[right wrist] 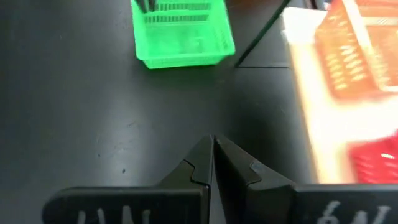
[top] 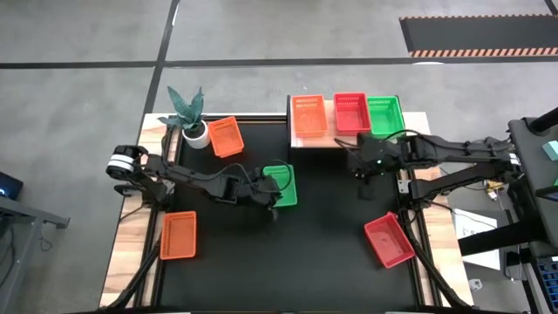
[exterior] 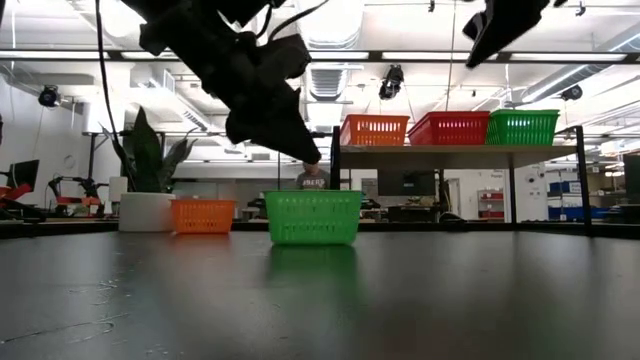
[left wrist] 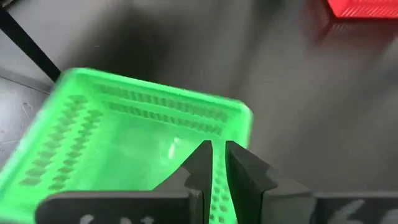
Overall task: Stack baskets on shelf by color
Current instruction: Stack the green bin on the other green bins on the shelf
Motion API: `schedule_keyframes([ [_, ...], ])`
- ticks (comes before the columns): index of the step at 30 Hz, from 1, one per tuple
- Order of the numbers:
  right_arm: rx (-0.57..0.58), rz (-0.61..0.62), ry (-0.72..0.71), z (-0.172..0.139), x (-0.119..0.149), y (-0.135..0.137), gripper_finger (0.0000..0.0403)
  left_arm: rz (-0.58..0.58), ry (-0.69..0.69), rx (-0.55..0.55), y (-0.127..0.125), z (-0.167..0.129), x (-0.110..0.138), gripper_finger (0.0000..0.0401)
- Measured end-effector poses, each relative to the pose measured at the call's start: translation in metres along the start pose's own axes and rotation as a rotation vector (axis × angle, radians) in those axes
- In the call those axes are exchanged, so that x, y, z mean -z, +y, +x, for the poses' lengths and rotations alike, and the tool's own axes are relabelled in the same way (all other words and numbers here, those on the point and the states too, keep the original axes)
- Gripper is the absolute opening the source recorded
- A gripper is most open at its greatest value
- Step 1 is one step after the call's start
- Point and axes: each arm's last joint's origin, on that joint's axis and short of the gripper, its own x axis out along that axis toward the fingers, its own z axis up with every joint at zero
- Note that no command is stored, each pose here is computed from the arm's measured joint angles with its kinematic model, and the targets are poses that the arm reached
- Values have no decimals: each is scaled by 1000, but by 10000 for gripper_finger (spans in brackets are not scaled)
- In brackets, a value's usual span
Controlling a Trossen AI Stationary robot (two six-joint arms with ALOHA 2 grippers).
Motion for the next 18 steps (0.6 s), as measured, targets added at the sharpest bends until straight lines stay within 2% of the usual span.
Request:
schedule_keyframes([
  [3,-50,-13,-10,18,7,4,9,11,9,-4,0,0,1,32],
  [7,-115,-6,-102,42,12,10,9,55,11,4,-1,-1,2,32],
  [12,-133,-19,-236,62,10,20,21,290,-65,54,-9,-20,-10,32],
  [16,-153,-34,-297,72,1,31,42,531,-206,170,-13,-42,-19,28],
  [18,-163,-53,-306,78,-2,37,51,605,-298,243,-13,-54,-26,21],
])
